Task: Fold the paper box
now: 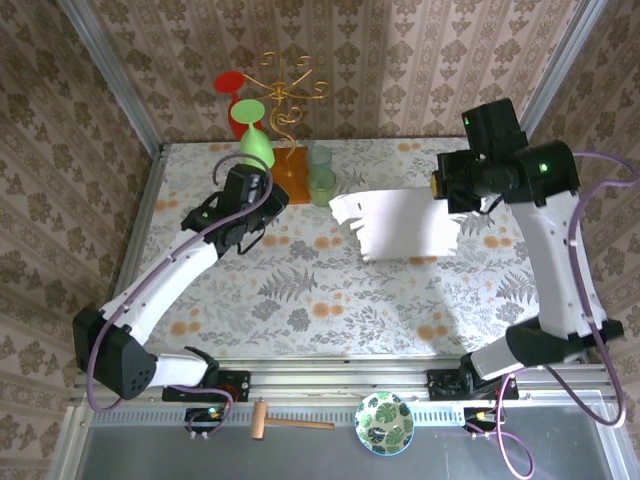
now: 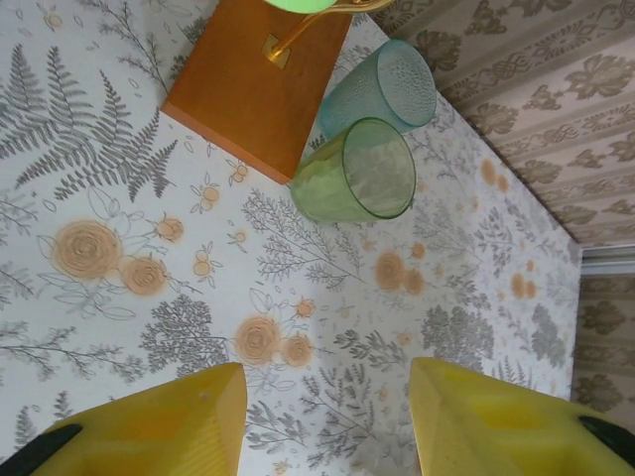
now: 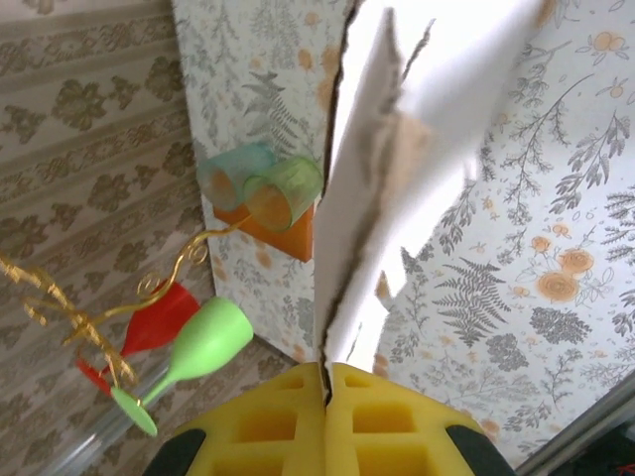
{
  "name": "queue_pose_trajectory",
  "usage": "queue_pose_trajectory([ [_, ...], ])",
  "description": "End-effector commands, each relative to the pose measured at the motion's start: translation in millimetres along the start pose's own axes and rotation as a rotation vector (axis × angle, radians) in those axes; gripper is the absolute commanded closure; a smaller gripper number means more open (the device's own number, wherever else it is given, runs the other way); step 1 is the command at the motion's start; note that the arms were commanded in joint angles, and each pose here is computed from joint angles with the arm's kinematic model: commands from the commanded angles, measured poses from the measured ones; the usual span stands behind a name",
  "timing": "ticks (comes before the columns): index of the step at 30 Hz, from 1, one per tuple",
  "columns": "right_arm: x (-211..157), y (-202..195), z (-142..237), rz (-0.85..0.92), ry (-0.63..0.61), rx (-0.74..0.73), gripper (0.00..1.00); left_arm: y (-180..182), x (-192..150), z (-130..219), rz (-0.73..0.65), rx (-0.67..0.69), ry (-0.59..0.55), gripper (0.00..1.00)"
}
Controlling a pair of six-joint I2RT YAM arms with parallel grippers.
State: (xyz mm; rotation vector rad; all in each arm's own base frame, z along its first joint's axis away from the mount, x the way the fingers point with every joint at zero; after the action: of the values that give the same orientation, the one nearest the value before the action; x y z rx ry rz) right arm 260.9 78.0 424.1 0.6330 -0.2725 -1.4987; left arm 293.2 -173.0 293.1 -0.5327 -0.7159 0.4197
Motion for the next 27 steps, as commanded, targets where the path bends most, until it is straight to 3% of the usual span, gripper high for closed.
queue_pose_trajectory([
  [1,18.8,-23.9,-47.2,-0.090,-0.062,-0.356,1.00,-8.2,1.7,2.0,-0.108,0.013,0.073,0.53],
  [6,31.6,8.2,-113.2,-0.126,-0.044,-0.373,1.00,-28.9,-1.4,-4.6,-0.149,-0.063,0.158,0.52],
  [11,37.3,18.7,-150.9,-0.097,-0.021,-0.433,1.00,-50.2,-8.4,-10.8,-0.137,-0.148,0.188,0.52],
  [15,39.0,16.7,-162.9,-0.104,-0.016,-0.440,1.00,-71.6,-22.3,-28.0,-0.044,-0.242,0.226,0.50],
  [20,42.0,12.6,-171.9,-0.117,0.002,-0.432,1.00,-82.4,-45.1,-58.8,0.076,-0.255,0.320,0.49],
  [27,45.6,4.1,-176.9,-0.137,0.027,-0.408,1.00,-93.5,-50.0,-81.5,0.113,-0.257,0.368,0.48],
])
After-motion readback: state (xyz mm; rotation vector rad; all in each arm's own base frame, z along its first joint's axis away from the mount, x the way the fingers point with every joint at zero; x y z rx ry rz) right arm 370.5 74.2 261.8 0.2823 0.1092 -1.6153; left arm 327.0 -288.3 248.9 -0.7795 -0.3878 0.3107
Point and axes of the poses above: each hand's point on the last joint's axis, 136 mm out from that joint toward the fingers, its own z axis back along the fingers, its own y axis along the line the jaws close on, x = y × z, the point moved 7 cm from there along z, back along the fingers, and after that the axes turned 5 degrees about -z, right-handed, at the moved point
